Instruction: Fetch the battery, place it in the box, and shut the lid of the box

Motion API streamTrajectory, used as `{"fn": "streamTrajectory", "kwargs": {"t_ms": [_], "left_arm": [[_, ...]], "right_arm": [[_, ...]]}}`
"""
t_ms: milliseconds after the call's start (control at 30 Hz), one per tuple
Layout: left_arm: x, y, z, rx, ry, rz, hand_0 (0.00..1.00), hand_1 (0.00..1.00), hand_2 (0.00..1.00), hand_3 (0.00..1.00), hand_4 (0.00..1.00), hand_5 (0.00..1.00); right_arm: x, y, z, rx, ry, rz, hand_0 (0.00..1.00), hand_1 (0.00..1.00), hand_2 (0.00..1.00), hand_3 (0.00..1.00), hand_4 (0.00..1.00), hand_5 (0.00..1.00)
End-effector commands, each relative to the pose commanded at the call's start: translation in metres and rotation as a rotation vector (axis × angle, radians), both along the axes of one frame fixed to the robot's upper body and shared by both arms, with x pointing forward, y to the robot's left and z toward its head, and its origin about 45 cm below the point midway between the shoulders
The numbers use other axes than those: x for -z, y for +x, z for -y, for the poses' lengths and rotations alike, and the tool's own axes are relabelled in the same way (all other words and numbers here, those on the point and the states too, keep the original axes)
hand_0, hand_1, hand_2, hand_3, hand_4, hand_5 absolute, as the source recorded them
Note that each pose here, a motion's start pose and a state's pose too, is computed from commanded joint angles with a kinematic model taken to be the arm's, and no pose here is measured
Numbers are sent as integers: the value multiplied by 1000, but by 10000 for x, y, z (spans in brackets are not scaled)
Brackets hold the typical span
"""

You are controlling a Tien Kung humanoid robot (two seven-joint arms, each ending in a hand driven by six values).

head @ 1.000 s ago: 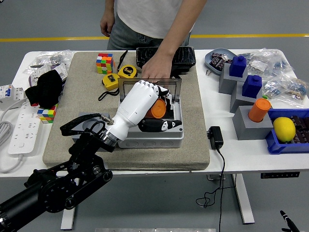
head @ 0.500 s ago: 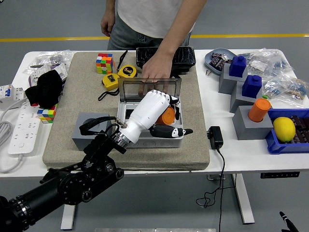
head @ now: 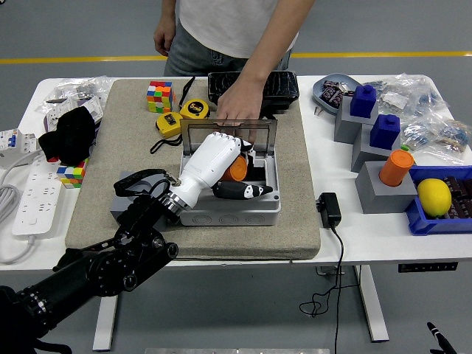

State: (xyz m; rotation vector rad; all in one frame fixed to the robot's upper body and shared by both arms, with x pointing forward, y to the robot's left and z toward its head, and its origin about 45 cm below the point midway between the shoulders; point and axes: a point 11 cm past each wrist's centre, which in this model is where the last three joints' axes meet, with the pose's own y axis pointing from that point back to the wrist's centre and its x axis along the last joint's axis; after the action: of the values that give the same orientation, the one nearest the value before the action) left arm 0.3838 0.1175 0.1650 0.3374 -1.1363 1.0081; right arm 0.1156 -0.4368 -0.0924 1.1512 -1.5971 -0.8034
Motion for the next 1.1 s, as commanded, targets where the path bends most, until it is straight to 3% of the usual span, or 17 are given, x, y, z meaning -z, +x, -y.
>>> {"fn": "streamTrajectory", "kwargs": {"t_ms": [33, 200, 233, 1000, 1033, 1100], "left_arm": [[2, 1, -4, -1, 0, 0, 49, 2, 2, 2, 998, 802], [7, 9, -25, -7, -12, -6, 49, 2, 2, 2, 998, 802], [9, 6, -23, -6, -12, -6, 52, 2, 2, 2, 998, 957], [34, 56, -91, -28, 39, 6, 59, 2, 2, 5, 998, 978], [35, 56, -91, -28, 40, 6, 64, 2, 2, 165, 998, 972], [40, 57, -100, -31, 42, 6, 64, 2, 2, 165, 998, 972]], "right_arm": [[0, -2, 0, 0, 0, 0, 845, 760, 751, 803, 998, 998], [-1, 0, 2, -1, -1, -1, 845, 760, 751, 803, 998, 998], [-2, 5, 2, -1, -1, 0, 845, 760, 752, 802, 998, 998], [-12, 21, 17, 0, -3, 4, 845, 760, 751, 802, 998, 998], [-12, 22, 17, 0, -3, 4, 845, 759, 751, 802, 998, 998], [-12, 21, 17, 0, -3, 4, 845, 759, 751, 802, 998, 998]]}}
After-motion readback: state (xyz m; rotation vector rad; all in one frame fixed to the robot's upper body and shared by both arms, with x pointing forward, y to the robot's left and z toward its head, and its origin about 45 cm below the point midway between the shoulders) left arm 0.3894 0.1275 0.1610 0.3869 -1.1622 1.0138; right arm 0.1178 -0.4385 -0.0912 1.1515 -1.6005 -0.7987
